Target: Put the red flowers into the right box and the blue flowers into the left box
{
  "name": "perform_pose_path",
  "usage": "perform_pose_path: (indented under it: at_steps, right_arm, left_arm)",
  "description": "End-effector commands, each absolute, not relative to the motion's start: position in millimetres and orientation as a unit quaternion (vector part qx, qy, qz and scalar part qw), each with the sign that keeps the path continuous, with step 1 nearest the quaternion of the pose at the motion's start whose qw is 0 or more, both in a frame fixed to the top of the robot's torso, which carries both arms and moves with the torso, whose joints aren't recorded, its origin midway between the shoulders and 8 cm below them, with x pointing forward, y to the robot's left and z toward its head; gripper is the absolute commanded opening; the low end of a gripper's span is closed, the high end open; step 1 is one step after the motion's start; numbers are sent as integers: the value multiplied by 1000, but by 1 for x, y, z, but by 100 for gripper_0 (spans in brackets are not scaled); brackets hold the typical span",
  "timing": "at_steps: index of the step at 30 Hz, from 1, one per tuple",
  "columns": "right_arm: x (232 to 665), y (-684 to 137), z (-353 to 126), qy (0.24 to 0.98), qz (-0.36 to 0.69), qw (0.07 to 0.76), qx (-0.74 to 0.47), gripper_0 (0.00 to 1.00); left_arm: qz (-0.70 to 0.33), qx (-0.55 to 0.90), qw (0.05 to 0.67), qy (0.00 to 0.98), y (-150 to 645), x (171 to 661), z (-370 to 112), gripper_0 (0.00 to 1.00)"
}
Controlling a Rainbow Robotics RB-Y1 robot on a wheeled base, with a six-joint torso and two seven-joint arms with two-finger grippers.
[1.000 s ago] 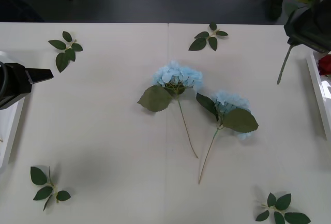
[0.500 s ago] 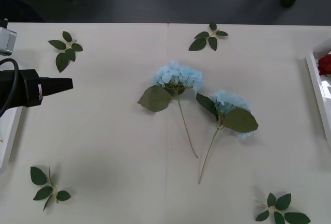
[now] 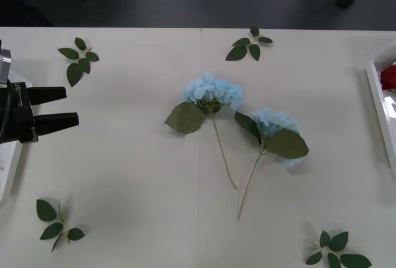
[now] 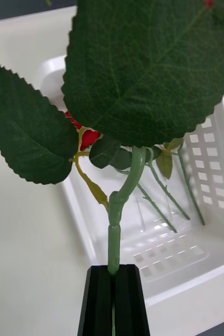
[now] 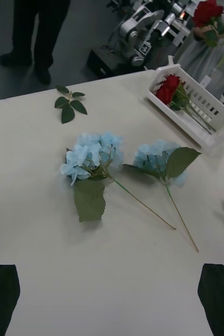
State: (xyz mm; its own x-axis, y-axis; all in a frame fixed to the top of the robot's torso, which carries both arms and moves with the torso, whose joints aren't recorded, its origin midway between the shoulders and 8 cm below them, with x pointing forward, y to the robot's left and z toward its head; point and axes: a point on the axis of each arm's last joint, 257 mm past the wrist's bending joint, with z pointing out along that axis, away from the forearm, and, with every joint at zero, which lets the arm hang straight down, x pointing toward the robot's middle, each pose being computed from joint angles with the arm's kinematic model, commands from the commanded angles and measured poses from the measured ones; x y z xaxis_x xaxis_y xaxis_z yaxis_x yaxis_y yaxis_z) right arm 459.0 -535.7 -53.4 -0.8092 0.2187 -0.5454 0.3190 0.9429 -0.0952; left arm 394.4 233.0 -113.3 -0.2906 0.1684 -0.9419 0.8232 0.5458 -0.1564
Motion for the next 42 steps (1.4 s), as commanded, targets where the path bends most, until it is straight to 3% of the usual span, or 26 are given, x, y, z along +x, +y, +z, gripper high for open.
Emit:
perform_pose_path:
  at_steps: [1, 16, 32, 36, 38, 39, 42]
  right_arm:
    - [454, -564, -52, 947, -120, 270, 129, 0]
    - [442, -638, -108, 942, -186, 256, 107, 0]
    - [454, -633, -142, 941, -191, 267, 80, 0]
    - [454, -634, -140, 941, -195, 267, 79, 19]
    - [453, -635, -140, 940, -196, 267, 81, 39]
    - [453, -635, -140, 940, -196, 267, 81, 43]
    - [454, -634, -140, 940, -195, 267, 81, 43]
  left_arm:
    - [-310, 412, 507, 691, 240, 395, -99, 100]
    - [-303, 483, 504, 648, 247, 386, -99, 100]
    - [-305, 495, 501, 641, 241, 382, -98, 100]
    - [-305, 495, 501, 641, 241, 382, -98, 100]
    - [-305, 495, 501, 641, 241, 382, -98, 100]
    - [-305, 495, 501, 641, 241, 382, -98, 100]
    - [-305, 495, 501, 641, 241, 382, -98, 100]
